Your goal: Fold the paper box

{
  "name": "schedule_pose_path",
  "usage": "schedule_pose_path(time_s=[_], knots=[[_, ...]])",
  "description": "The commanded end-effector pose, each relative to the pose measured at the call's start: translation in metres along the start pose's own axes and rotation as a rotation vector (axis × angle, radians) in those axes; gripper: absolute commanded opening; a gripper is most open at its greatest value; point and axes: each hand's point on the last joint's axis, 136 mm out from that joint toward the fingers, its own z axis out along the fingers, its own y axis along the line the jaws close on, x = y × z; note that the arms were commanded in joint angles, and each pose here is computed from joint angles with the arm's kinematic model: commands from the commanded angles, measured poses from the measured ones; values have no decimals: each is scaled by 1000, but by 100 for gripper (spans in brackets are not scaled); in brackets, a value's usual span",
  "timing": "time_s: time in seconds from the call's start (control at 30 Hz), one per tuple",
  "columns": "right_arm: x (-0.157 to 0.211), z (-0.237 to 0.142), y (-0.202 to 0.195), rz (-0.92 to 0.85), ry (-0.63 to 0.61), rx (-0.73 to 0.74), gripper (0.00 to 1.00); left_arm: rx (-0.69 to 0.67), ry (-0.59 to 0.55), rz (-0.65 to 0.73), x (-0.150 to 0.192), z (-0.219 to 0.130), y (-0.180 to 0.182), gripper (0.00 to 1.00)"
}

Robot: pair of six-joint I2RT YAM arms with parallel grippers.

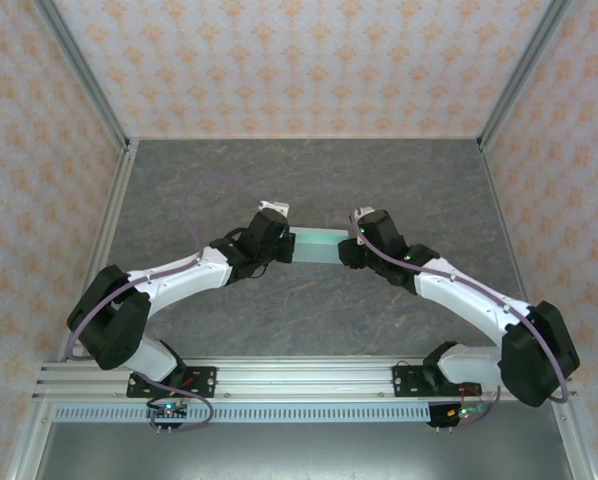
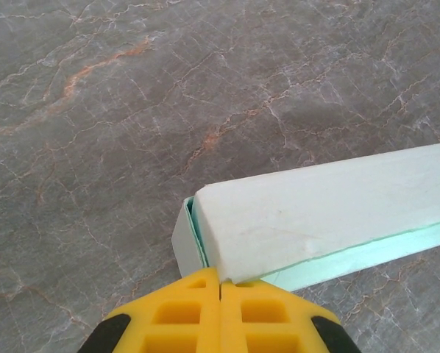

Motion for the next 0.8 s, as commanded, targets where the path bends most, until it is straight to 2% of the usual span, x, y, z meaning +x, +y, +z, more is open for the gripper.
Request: schedule_pose_path(time_s=[0.0,0.13,0.3,0.5,0.77], knots=[[-9,-24,12,44,24,-105,44,-36,56,40,21,3,7,0],[-33,-29,5,178,-11,-192,52,-36,53,40,20,3,7,0],[-50,-4,-5,344,15,-269,60,-33,41,43,16,1,5,0],[-54,25,-10,454,33,-308,60,-35,29,43,13,0,4,0],[-33,45,-11,547,51,-342,52,-40,26,39,14,1,4,0]])
